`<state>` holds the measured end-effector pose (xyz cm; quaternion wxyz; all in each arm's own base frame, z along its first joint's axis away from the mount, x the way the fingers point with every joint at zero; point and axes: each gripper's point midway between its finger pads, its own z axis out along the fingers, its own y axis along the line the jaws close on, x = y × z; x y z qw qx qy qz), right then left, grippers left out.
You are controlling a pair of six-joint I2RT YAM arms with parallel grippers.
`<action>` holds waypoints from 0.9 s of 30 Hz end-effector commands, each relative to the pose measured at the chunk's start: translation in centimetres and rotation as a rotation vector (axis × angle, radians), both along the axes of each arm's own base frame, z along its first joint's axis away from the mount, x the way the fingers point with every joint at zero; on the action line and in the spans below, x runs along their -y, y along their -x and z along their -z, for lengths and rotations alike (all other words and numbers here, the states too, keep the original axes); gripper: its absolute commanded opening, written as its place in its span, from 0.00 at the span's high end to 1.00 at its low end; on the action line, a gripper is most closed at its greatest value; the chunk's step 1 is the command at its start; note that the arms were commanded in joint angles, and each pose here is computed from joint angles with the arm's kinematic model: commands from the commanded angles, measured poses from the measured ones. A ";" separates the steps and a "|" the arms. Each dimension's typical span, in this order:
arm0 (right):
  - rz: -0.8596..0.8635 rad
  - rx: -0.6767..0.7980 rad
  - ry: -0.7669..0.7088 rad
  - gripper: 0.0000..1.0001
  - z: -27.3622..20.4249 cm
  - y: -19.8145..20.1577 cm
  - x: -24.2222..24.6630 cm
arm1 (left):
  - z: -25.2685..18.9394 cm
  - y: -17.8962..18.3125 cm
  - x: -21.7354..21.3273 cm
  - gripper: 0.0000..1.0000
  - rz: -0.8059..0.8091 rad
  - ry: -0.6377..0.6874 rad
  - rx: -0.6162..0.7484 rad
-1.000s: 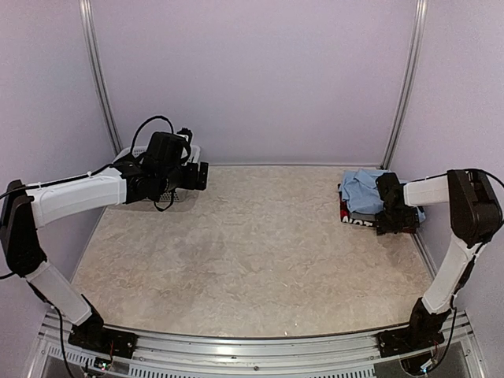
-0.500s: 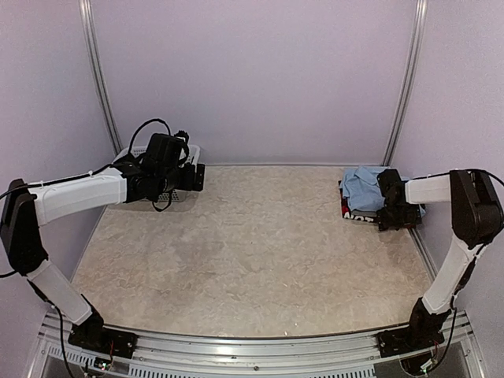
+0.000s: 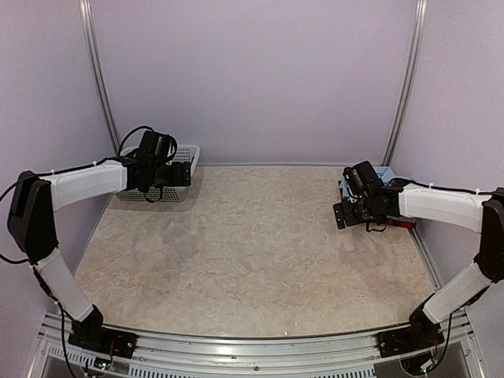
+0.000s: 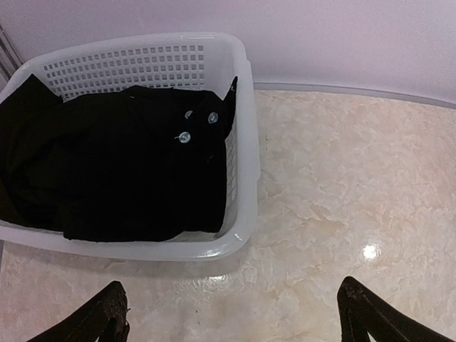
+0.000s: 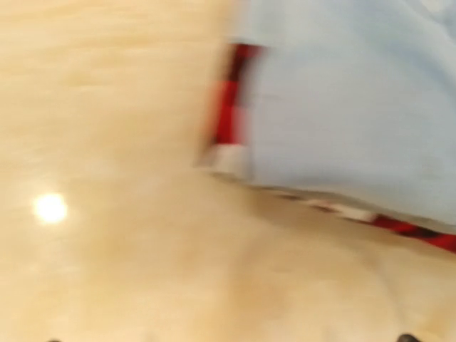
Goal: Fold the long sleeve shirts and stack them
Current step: Pick up the crumpled shirt from the bin.
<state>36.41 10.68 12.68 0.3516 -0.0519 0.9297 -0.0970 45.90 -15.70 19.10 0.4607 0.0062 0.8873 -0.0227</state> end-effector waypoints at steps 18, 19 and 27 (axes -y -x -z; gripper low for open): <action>-0.309 -0.006 -0.124 0.02 1.2 2.3 -12.5 | 3.1 -9.2 -10.0 0.14 -0.214 -0.010 -0.104; -0.311 -0.008 -0.121 0.02 1.3 2.3 -12.6 | 3.8 -9.4 -10.5 0.14 -0.223 -0.026 -0.126; -0.313 -0.025 -0.116 0.02 2.1 2.6 -12.5 | 9.4 -10.0 -12.4 0.15 -0.239 -0.120 -0.281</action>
